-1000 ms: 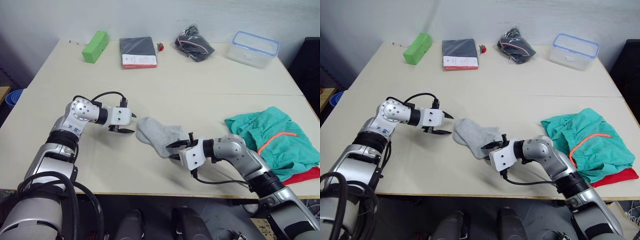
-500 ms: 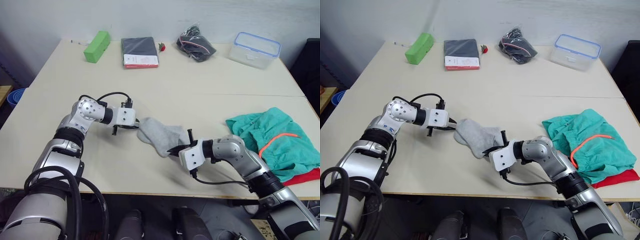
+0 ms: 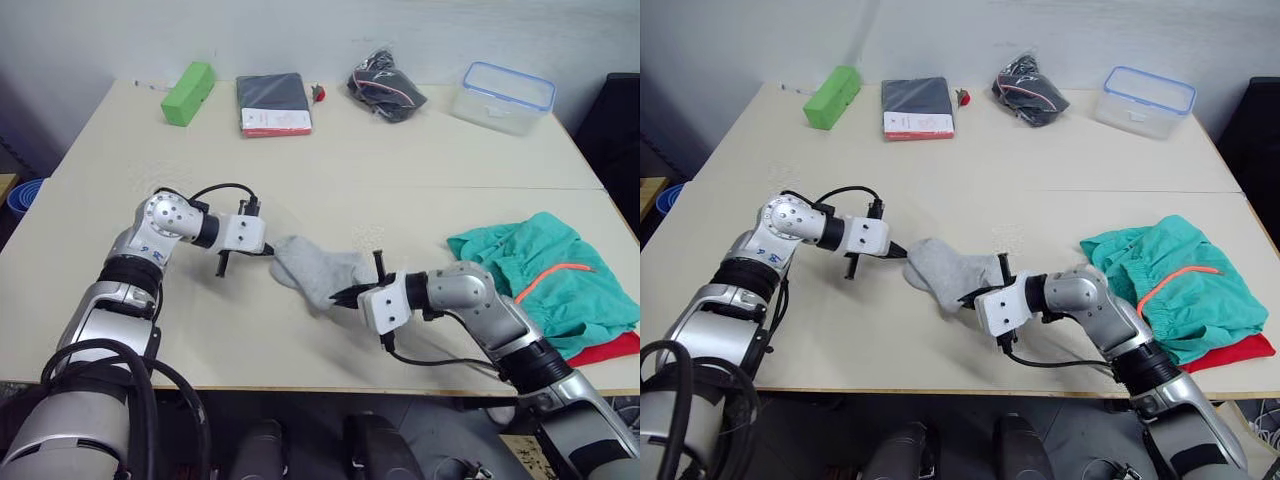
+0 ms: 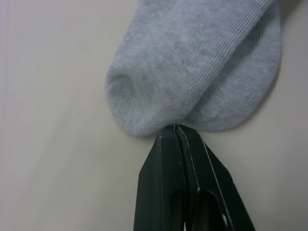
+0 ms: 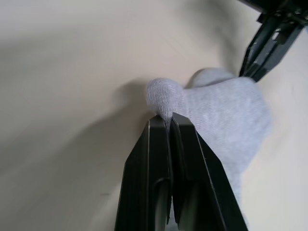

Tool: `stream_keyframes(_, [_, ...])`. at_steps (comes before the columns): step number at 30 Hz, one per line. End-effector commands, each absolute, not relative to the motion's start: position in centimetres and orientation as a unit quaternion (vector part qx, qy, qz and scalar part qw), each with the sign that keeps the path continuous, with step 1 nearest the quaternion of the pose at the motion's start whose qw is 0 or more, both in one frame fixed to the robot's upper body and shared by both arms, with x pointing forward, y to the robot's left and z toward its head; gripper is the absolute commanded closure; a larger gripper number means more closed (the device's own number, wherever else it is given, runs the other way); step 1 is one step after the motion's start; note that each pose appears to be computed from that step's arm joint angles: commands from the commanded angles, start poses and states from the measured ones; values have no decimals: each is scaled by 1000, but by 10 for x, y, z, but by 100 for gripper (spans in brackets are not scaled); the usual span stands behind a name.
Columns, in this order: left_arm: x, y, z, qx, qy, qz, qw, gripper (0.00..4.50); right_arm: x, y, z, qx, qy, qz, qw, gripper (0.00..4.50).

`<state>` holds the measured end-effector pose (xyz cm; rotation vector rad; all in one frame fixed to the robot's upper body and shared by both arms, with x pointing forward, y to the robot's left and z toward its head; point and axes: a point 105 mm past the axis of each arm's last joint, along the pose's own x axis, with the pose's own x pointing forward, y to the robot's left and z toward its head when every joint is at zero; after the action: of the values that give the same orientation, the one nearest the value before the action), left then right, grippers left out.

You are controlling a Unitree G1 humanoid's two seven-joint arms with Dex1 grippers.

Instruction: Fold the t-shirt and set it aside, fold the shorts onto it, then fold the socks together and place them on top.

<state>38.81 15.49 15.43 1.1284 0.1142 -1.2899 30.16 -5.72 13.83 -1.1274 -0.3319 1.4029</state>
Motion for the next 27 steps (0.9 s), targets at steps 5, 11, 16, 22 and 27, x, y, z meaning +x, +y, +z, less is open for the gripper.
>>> stream_keyframes(5, [368,148,175,500,29,-572,650,447,313,-78,167,-529,-168,612,563,450])
stream_keyframes(11, [369,158,172,509,45,-542,668,430,327,-89,171,-535,-159,620,551,450])
stream_keyframes(16, [379,171,163,501,71,-531,680,295,326,-83,168,-517,-163,626,561,450])
stream_keyframes(22, [394,157,169,481,59,-538,690,171,325,-82,166,-505,-160,623,575,450])
stream_keyframes(27, [405,146,172,485,47,-531,693,171,323,-83,164,-502,-154,620,582,450])
